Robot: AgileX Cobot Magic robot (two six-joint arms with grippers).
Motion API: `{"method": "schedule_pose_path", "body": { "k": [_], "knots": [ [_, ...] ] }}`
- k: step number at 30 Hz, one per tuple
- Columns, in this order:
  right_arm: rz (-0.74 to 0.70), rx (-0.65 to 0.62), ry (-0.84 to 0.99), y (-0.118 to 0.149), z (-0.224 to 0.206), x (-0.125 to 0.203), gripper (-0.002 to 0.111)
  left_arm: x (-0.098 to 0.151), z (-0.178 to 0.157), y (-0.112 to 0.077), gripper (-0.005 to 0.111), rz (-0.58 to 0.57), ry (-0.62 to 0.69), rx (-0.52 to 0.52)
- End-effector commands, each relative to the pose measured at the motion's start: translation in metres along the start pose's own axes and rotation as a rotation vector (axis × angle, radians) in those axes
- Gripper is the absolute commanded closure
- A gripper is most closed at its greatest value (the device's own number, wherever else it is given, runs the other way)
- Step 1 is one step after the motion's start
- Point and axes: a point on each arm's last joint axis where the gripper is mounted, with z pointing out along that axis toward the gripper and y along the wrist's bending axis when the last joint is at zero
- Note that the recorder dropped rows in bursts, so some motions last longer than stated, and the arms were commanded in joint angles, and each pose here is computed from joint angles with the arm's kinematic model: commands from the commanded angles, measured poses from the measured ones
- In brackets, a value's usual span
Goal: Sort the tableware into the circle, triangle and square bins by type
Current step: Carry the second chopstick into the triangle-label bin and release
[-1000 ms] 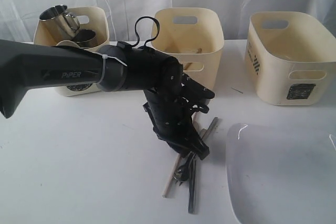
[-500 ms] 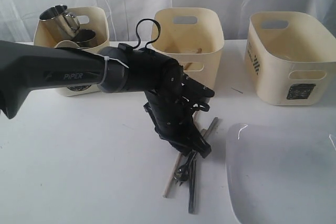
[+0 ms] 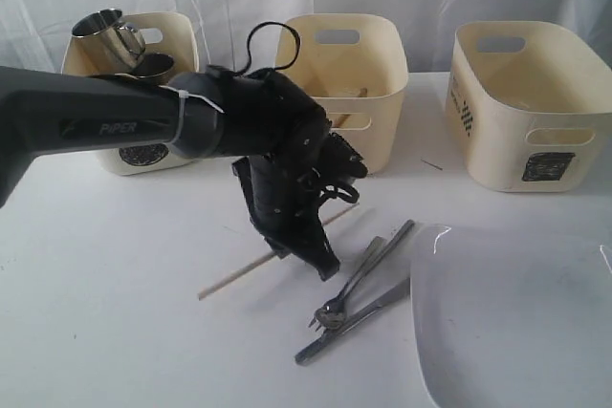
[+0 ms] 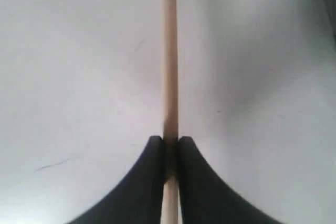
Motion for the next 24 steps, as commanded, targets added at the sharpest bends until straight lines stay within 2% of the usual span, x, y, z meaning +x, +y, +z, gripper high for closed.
{"method": "schedule_pose_path", "body": {
  "k": [1,2,3,4,6,8,11,15,24],
  "knots": [
    [-0.002,-0.002,-0.008,0.0,0.0,0.001,0.108,0.001,-0.05,0.016,0.107,-0.045,-0.102,-0.094],
    [-0.002,-0.002,-0.008,0.0,0.0,0.001,0.108,-0.001,-0.06,0.017,0.107,-0.048,-0.149,-0.095],
    [-0.002,-0.002,-0.008,0.0,0.0,0.001,0.108,-0.008,-0.085,0.02,0.107,-0.065,-0.299,-0.086],
    [-0.002,-0.002,-0.008,0.0,0.0,0.001,0.108,-0.011,-0.096,0.021,0.107,-0.076,-0.373,-0.085],
    [-0.002,-0.002,-0.008,0.0,0.0,0.001,0.108,-0.029,-0.138,0.029,0.107,-0.103,-0.743,-0.102],
    [-0.002,-0.002,-0.008,0.0,0.0,0.001,0.108,-0.044,-0.148,0.032,0.107,-0.036,-0.957,-0.131],
    [-0.002,-0.002,-0.008,0.0,0.0,0.001,0.108,-0.058,-0.139,0.045,0.107,0.002,-1.021,-0.174],
    [-0.002,-0.002,-0.008,0.0,0.0,0.001,0.108,-0.081,-0.127,0.069,0.107,-0.015,-1.143,-0.203],
    [-0.002,-0.002,-0.008,0.0,0.0,0.001,0.108,-0.1,-0.092,0.094,0.107,-0.007,-1.118,-0.261]
  ]
}}
